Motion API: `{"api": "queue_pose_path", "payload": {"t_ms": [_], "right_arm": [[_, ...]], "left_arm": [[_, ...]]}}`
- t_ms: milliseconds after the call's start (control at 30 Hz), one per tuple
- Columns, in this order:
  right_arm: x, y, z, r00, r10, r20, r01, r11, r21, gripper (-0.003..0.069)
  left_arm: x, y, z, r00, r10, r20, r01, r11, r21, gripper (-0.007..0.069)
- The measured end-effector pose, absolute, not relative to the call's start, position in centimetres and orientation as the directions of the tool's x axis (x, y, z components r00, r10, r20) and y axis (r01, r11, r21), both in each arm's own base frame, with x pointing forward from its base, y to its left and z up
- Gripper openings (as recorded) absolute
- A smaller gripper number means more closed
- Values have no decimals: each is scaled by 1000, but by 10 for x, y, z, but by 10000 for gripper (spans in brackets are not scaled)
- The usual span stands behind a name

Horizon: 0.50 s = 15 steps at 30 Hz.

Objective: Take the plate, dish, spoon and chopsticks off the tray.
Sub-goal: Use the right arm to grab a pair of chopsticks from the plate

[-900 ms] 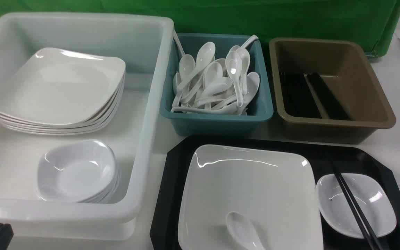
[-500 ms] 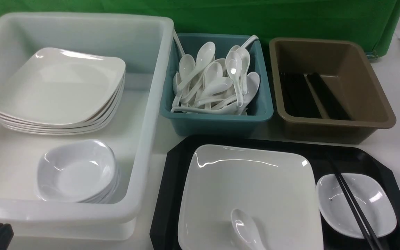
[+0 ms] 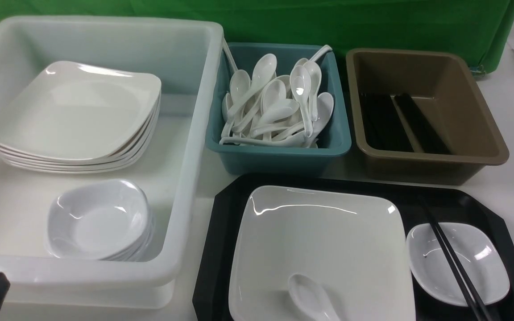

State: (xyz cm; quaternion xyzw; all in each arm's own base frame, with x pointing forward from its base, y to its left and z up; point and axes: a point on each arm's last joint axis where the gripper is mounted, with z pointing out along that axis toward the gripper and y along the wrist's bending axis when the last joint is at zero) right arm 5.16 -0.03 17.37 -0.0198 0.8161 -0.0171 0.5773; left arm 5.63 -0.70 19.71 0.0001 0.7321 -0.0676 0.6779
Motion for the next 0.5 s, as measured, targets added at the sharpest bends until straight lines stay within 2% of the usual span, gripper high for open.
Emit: {"api": "queue_pose_path", "payload": {"t_ms": [33, 67, 133, 200, 267, 333, 500], "right_arm": [[52, 0, 174, -333, -52, -942, -13, 999, -51, 242], [52, 0, 174, -333, -52, -942, -13, 999, -51, 242], [52, 0, 174, -333, -52, -942, -13, 999, -51, 242], [52, 0, 174, -333, -52, -942, -13, 999, -51, 242], [52, 0, 174, -333, -52, -942, -13, 999, -51, 242], [52, 0, 174, -333, -52, -942, -13, 999, -51, 242], [52, 0, 174, -333, -52, -942, -13, 999, -51, 242]], "left_arm": [[56, -7, 200, -51, -172, -984, 87, 981, -176, 18], [57, -5, 208, 21, -332, -943, 85, 940, -330, 18], [56, -1, 215, 88, -477, -874, 90, 878, -470, 18], [55, 2, 221, 159, -561, -813, 101, 828, -552, 18], [55, 5, 224, 194, -612, -767, 115, 791, -601, 18], [54, 3, 226, 153, -667, -729, 131, 745, -654, 18], [51, -8, 257, 0, -599, -801, 144, 792, -593, 18]]}}
